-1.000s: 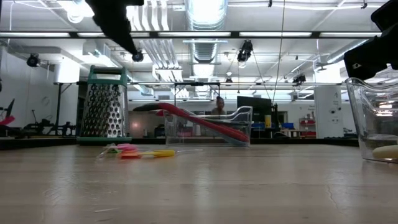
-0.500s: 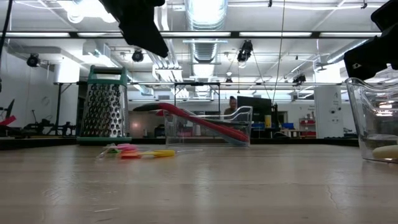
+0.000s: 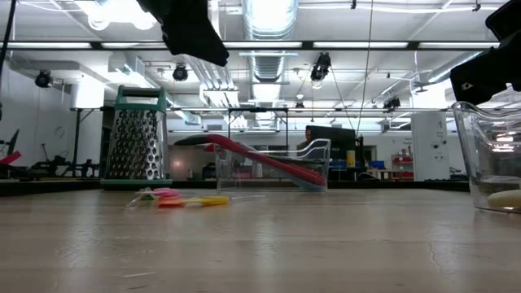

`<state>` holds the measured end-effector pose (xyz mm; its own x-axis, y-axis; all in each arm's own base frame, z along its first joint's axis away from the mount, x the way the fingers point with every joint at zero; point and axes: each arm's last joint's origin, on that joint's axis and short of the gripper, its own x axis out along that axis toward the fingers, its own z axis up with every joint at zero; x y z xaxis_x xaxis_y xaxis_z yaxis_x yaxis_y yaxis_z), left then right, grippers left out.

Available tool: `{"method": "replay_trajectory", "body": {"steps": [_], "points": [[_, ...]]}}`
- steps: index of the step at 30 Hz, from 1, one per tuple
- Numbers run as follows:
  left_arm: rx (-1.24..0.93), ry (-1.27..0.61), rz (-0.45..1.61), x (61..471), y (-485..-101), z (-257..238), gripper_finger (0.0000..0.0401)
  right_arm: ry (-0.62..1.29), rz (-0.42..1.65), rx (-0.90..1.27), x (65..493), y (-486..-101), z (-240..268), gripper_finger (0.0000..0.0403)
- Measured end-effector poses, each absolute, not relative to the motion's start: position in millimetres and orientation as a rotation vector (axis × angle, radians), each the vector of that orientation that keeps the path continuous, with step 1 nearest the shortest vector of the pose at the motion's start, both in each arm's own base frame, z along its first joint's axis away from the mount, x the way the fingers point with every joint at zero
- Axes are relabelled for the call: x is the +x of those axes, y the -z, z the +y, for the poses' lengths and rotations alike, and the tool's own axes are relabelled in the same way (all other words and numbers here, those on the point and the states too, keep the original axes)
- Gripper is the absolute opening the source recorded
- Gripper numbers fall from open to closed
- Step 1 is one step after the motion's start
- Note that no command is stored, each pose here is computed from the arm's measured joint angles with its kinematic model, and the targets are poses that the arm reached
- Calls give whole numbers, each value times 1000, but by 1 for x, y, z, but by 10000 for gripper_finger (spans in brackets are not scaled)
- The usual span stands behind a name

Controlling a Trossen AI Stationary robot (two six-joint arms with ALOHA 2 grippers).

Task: Pick & Place Kitchen Items
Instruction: Put the pink spatula into the yellow bin

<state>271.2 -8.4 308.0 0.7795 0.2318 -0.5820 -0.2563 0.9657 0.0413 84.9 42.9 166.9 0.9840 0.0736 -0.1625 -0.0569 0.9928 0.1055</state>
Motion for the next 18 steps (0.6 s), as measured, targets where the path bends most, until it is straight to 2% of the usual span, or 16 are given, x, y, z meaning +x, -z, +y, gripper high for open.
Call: {"method": "replay_trajectory", "body": {"steps": [9, 18], "points": [[-413, -431, 660, 264, -300, -9, 156, -66, 167, 101, 85, -167, 43, 8], [-529, -638, 679, 256, -250, -16, 156, -66, 167, 101, 85, -167, 43, 8]]}}
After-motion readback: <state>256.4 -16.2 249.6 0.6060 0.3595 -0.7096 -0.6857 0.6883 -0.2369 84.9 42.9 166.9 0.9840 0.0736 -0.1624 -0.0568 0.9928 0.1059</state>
